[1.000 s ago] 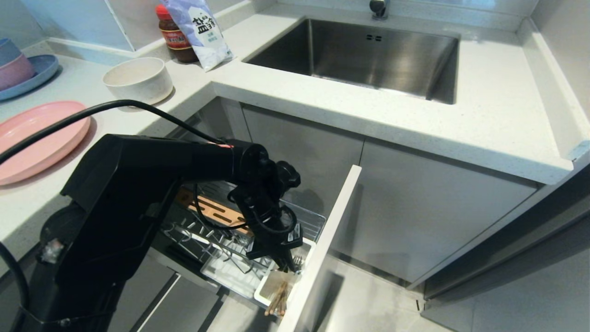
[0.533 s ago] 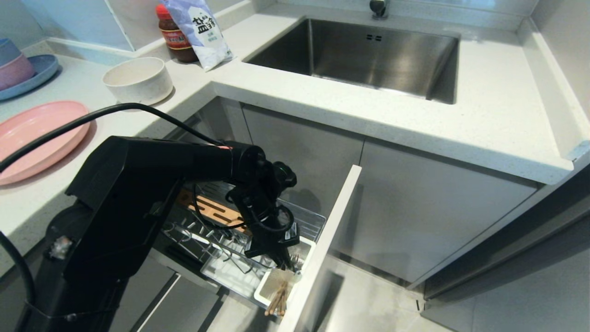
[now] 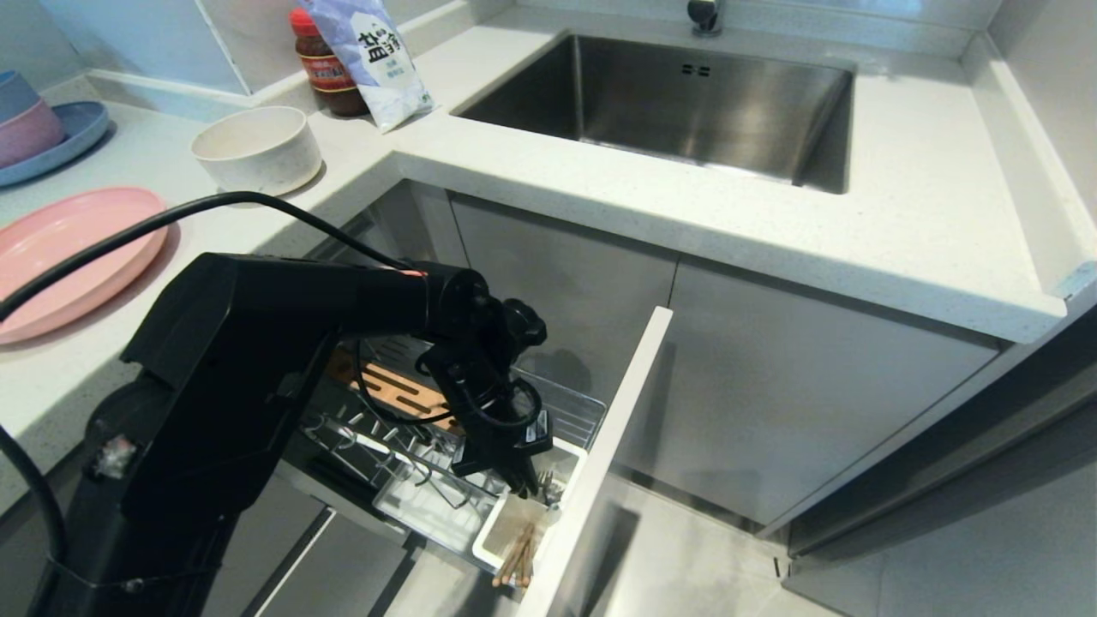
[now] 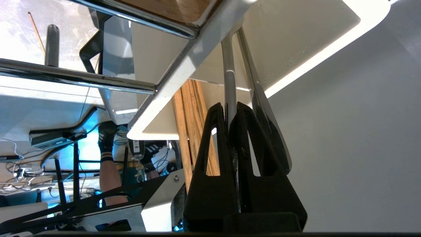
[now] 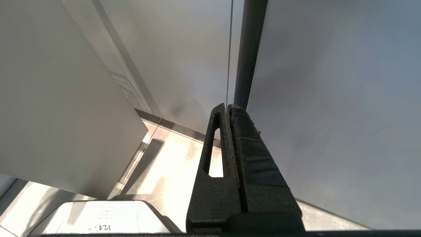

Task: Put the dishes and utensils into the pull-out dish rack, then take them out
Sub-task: Pick up the fork and place it in the cupboard

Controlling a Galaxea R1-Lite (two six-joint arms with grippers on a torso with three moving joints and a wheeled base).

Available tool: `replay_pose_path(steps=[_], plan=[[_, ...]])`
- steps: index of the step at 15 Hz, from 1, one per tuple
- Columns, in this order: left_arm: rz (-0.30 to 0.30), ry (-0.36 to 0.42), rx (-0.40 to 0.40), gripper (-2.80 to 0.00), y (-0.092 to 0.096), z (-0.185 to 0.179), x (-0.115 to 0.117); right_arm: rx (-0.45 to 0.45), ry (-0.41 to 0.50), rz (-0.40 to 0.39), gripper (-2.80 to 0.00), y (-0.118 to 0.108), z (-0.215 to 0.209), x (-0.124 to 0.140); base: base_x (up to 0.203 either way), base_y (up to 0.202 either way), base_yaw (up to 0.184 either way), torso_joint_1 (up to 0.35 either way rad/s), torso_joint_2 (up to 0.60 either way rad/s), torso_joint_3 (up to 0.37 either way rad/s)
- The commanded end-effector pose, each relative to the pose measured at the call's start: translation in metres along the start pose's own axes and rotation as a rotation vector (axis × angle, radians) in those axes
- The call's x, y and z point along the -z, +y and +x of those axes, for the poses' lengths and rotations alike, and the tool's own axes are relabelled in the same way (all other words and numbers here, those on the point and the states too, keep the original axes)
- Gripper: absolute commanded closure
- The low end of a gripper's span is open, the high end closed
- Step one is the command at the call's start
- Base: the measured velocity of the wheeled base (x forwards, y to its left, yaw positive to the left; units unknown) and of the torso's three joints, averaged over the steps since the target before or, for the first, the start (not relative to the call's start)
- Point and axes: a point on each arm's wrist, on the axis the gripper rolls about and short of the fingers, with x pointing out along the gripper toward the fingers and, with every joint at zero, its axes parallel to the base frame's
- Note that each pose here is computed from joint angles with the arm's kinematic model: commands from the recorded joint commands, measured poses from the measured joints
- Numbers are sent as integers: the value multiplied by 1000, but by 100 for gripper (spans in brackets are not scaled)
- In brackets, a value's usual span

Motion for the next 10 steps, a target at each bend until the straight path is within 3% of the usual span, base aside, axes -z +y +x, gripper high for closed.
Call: replay_pose_path(steps=[1, 4, 5, 10], plan=[[-7, 8, -4, 0, 1, 1, 0, 0, -1, 0, 0, 0, 0, 0, 0, 0, 0, 0, 0, 0], [-6, 12, -4, 0, 1, 2, 0, 0, -1, 0, 0, 0, 0, 0, 0, 0, 0, 0, 0, 0], [-7, 10, -5, -280, 1, 2, 0, -1, -1, 0, 0, 0, 0, 0, 0, 0, 0, 0, 0, 0], [-5, 5, -5, -280, 1, 0, 0, -1, -1, 0, 0, 0, 0, 0, 0, 0, 0, 0, 0, 0]])
